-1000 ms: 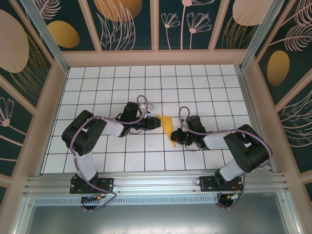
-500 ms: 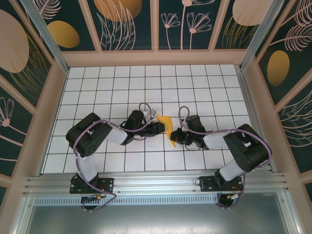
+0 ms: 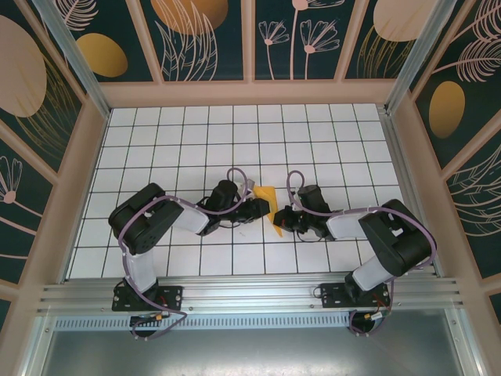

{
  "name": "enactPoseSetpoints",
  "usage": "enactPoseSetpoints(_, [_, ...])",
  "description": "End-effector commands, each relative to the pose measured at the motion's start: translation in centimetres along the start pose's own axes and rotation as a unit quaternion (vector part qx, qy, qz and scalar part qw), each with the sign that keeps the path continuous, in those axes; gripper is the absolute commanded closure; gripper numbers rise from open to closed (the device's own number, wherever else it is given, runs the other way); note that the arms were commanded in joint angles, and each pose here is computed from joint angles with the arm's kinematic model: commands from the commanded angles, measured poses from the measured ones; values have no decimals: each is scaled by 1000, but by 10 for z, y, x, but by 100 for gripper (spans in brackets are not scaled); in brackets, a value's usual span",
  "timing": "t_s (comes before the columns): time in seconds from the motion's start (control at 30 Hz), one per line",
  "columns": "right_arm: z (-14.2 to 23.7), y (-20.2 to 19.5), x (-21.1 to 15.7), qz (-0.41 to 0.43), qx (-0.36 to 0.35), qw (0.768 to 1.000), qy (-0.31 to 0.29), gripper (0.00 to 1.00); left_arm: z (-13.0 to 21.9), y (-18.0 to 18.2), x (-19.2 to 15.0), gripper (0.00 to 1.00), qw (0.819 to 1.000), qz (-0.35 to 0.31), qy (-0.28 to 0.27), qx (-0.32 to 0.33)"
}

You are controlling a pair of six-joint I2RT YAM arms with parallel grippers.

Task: Fold a paper plane with a square sheet of paper (pick it up from the middle)
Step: Fold the wing for the fifth time at the center of the table.

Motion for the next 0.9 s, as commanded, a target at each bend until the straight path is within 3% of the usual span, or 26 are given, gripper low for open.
enactPoseSetpoints(0.0, [1,-51,-50,-56,-106,989,82,97,-8,-8,2,60,1000,2,-2,-17])
enactPoseSetpoints(0.53, [0,-51,-51,-55,-106,989,83,97,-15,17,4,59,999,33,-16,31])
enactPoseSetpoints(0.87, [0,-52,-51,-55,-109,989,84,97,-8,-5,7,59,999,6,-27,24])
Point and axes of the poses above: each hand's point on the last joint's axis, 136 mm out from that joint toward the fingers, its own z axis back along the fingers, its own y axis along the line the jaws close on, x = y × z, the point moved 4 cm from there along z, back along the fingers, and after that the axes turned 6 degrees about z, right-handed, at the moved point
